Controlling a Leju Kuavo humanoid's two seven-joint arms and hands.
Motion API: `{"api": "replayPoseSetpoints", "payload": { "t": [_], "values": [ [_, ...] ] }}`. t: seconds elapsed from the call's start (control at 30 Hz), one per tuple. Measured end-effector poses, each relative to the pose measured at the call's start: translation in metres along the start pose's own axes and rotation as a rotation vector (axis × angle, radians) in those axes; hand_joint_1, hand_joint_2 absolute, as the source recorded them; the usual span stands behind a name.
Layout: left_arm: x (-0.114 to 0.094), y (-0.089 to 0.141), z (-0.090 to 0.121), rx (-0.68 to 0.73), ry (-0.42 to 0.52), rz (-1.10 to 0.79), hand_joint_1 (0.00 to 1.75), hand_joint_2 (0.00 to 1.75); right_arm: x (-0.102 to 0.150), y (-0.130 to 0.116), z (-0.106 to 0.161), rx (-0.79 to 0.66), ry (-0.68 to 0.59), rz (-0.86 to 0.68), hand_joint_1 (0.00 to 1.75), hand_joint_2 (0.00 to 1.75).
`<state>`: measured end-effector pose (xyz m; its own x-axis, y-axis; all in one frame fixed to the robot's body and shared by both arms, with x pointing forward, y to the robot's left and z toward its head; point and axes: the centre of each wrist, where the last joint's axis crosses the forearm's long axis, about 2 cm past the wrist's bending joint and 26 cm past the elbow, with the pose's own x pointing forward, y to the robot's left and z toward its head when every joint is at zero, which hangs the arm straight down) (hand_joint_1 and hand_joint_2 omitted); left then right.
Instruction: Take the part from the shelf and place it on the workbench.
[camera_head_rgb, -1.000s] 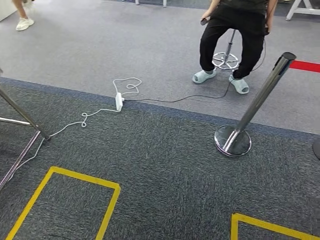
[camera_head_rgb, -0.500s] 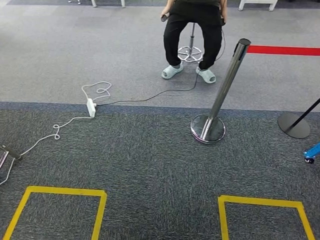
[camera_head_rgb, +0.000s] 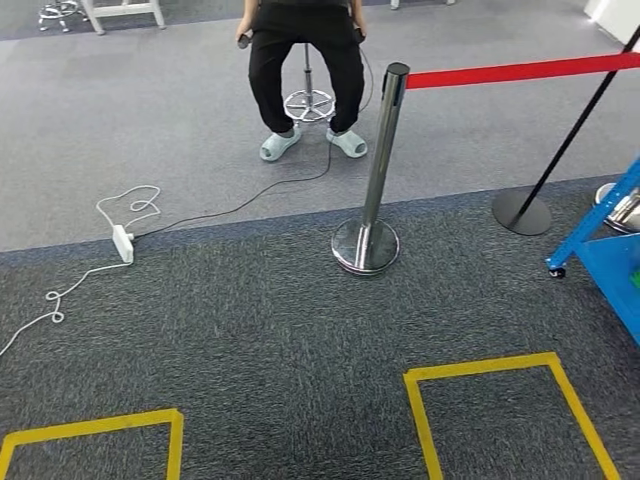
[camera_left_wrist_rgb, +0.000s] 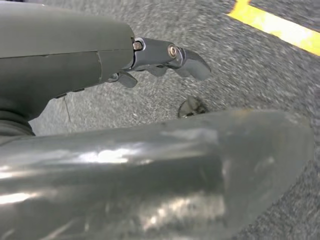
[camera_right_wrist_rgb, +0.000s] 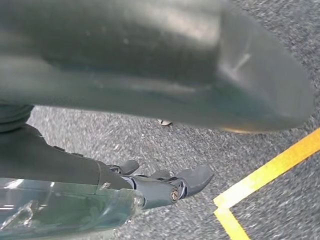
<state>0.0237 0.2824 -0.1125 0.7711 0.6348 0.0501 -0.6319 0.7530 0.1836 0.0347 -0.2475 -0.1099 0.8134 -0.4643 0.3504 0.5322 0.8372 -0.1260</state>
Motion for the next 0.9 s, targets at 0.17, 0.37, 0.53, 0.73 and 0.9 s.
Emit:
{"api": "replayPoseSetpoints", "payload": {
  "t": [0.17,0.37,0.53,0.73,0.9],
  "values": [
    [0.0015,-0.0009,0.0002,0.002,0.000,0.001,0.00,0.00,-0.0036,-0.0021,0.0007,-0.003,0.010,0.002,0.00,0.00],
    [-0.0006,0.0020,-0.0005,0.009,0.010,0.000,0.00,0.00,-0.0026,-0.0012,0.0005,0.001,0.009,0.000,0.00,0.00],
    [0.0009,0.0008,-0.0002,0.007,0.009,0.000,0.00,0.00,-0.0017,-0.0010,0.0003,0.001,0.007,-0.001,0.00,0.00],
    [0.0033,-0.0015,0.0004,0.003,0.005,0.000,0.00,0.00,-0.0007,-0.0007,0.0000,0.002,0.005,-0.001,0.00,0.00],
    [-0.0002,0.0003,0.0000,0.007,0.011,-0.002,0.00,0.00,-0.0007,-0.0007,0.0000,0.002,0.005,-0.001,0.00,0.00]
  ]
}}
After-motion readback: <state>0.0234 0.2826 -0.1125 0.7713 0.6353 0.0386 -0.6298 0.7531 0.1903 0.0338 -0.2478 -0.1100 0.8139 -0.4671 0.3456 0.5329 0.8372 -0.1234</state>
